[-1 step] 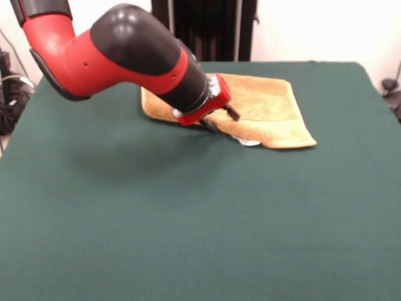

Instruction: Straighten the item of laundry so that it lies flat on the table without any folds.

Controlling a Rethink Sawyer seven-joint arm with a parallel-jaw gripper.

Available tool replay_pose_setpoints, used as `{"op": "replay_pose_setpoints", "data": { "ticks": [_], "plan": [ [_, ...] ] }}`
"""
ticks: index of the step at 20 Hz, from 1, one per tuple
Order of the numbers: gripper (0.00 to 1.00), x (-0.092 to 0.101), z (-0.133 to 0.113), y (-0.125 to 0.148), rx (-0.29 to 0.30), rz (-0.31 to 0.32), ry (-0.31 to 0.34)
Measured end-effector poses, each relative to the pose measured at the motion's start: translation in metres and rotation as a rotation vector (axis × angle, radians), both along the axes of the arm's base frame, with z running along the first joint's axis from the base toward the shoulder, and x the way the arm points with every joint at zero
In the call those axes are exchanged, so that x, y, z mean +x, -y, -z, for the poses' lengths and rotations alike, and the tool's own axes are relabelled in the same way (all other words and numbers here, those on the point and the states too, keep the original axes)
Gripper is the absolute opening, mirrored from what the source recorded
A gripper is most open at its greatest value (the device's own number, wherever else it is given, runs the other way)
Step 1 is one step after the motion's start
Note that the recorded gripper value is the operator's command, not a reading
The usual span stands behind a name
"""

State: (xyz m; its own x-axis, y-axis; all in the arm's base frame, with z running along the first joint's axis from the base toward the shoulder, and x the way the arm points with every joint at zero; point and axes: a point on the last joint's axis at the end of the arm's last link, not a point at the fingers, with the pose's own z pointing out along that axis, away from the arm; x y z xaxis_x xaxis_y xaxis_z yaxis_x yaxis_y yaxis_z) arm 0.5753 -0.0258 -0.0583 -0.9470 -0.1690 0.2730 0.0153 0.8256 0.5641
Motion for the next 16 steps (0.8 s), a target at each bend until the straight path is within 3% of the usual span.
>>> {"op": "replay_pose_setpoints", "data": {
  "ticks": [12,15,16],
  "plan": [
    [0.00,-0.001,-0.007,-0.016,-0.146,-0.174,0.157],
    [0.00,0.007,-0.013,-0.016,-0.204,-0.223,0.228],
    [0.00,0.013,-0.017,-0.013,-0.245,-0.251,0.285]
  ]
}}
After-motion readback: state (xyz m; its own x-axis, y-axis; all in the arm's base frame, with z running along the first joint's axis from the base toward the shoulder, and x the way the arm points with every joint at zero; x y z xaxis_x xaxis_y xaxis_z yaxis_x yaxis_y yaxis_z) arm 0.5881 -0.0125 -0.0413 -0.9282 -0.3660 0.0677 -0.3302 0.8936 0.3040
